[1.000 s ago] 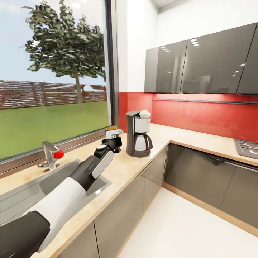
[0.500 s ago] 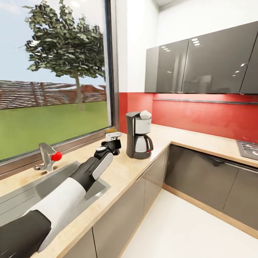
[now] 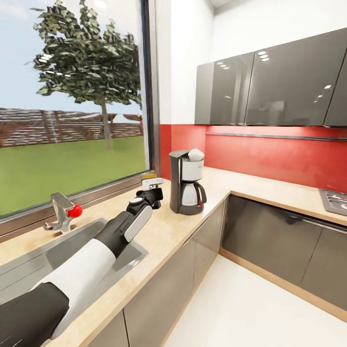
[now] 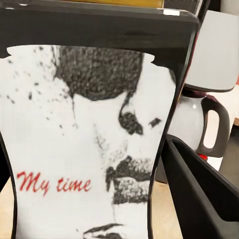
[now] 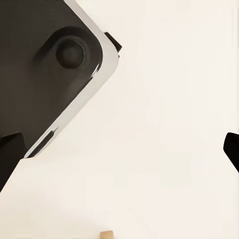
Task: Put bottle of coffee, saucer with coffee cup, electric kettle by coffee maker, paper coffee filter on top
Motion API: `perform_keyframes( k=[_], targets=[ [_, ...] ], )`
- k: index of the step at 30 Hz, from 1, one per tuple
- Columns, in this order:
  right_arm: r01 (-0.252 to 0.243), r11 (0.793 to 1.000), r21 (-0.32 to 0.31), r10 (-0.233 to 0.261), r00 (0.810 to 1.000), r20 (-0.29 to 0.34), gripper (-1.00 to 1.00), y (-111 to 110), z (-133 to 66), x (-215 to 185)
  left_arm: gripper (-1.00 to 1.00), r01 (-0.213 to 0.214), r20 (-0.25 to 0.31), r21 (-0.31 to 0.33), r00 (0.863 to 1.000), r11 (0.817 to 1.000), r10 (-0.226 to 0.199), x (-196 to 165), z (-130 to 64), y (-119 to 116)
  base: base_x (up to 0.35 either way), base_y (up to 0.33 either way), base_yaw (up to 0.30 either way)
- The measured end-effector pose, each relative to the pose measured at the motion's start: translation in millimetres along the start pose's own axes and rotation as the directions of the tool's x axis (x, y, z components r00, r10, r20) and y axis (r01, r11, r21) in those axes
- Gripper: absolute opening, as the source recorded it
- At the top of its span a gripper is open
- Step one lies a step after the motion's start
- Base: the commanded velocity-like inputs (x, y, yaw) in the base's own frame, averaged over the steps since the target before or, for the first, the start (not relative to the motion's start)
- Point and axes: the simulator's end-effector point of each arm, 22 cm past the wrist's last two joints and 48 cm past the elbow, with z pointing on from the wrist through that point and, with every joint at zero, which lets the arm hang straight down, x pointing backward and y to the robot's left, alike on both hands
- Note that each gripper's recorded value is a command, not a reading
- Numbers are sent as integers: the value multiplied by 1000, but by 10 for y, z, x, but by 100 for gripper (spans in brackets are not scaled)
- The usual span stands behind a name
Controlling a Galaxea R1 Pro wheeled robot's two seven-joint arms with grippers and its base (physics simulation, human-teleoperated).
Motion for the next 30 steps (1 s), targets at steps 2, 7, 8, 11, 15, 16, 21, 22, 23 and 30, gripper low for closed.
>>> perform_keyframes(
  k=[2,7,8,11,15,16,21,22,23,30],
  targets=[
    [0,1000,0,0,1000,0,100,-1,0,0,-100,0,0,0,1000,1000,0,0,0,-1,48,-4,0],
    [0,1000,0,0,1000,0,100,0,-1,0,-100,0,1,0,1000,1000,0,-4,-3,-1,162,-83,0],
    [0,1000,0,0,1000,0,100,0,-1,0,-100,0,1,0,1000,1000,0,-3,-3,-1,139,-75,0],
    [0,1000,0,0,1000,0,100,0,0,0,-100,0,1,0,1000,1000,0,-3,-1,1,69,-42,0],
    [0,1000,0,0,1000,0,100,-1,0,0,-100,1,1,-1,1000,1000,-1,-4,-1,3,62,-83,0],
    [0,1000,0,0,1000,0,100,-1,0,0,-100,1,0,-1,1000,1000,-1,-3,0,3,72,-92,0],
    [0,1000,0,0,1000,0,100,0,0,0,-100,1,1,-1,1000,1000,-1,-3,1,4,26,-33,0],
    [1,1000,-1,-1,1000,0,100,1,0,-1,-100,1,-1,-2,1000,1000,-1,2,3,7,3,-3,0],
    [1,1000,-1,-1,1000,0,100,2,0,0,-100,1,0,-2,1000,1000,-1,2,3,7,2,-2,0],
    [1,1000,-1,-1,1000,1,100,3,0,-3,-100,1,-2,-5,1000,1000,-1,8,5,24,108,25,0]
  ],
)
